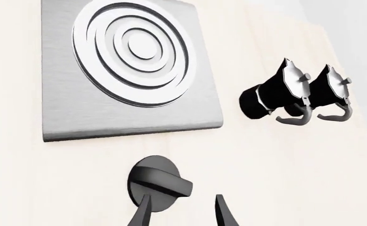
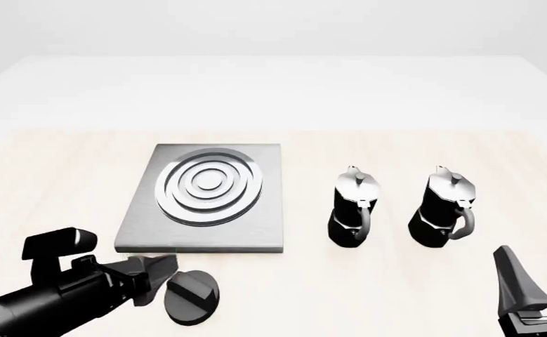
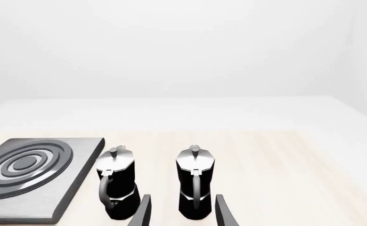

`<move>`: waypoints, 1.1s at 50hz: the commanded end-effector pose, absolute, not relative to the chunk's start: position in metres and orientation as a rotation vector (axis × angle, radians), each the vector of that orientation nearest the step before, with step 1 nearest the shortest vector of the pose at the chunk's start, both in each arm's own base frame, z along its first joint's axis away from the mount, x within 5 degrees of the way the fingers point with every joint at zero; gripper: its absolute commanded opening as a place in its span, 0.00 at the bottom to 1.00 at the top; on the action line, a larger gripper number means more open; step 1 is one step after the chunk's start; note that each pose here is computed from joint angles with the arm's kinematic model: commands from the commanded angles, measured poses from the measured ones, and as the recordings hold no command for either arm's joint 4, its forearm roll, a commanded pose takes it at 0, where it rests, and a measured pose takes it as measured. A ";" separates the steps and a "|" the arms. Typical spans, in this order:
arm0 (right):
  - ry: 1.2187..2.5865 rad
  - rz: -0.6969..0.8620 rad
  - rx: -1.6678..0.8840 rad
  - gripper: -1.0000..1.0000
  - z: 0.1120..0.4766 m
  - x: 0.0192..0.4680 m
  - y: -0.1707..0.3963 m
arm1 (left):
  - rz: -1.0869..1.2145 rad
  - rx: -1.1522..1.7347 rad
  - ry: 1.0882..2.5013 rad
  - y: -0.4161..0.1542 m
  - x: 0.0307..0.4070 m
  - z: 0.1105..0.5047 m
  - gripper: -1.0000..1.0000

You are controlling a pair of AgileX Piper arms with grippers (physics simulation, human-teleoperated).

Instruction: Turn off the stove.

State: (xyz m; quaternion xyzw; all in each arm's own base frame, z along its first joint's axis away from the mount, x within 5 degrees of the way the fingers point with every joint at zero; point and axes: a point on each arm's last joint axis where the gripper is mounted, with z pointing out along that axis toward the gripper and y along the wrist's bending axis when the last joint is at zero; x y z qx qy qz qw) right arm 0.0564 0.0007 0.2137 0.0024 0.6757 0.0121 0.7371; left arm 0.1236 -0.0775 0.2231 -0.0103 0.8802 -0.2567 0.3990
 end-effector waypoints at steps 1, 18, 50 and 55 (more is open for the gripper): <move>1.485 0.028 0.005 1.00 0.214 0.056 0.001 | -0.765 -0.175 2.284 -0.079 0.111 0.197 1.00; 1.488 0.034 -0.005 1.00 0.213 0.057 0.001 | -0.690 -0.226 2.295 -0.073 0.122 0.173 1.00; 1.491 0.047 -0.013 1.00 0.213 0.056 0.002 | -0.740 -0.237 2.297 -0.088 0.134 0.145 1.00; 1.490 0.046 -0.008 1.00 0.213 0.056 0.002 | -0.733 -0.237 2.295 -0.089 0.138 0.146 1.00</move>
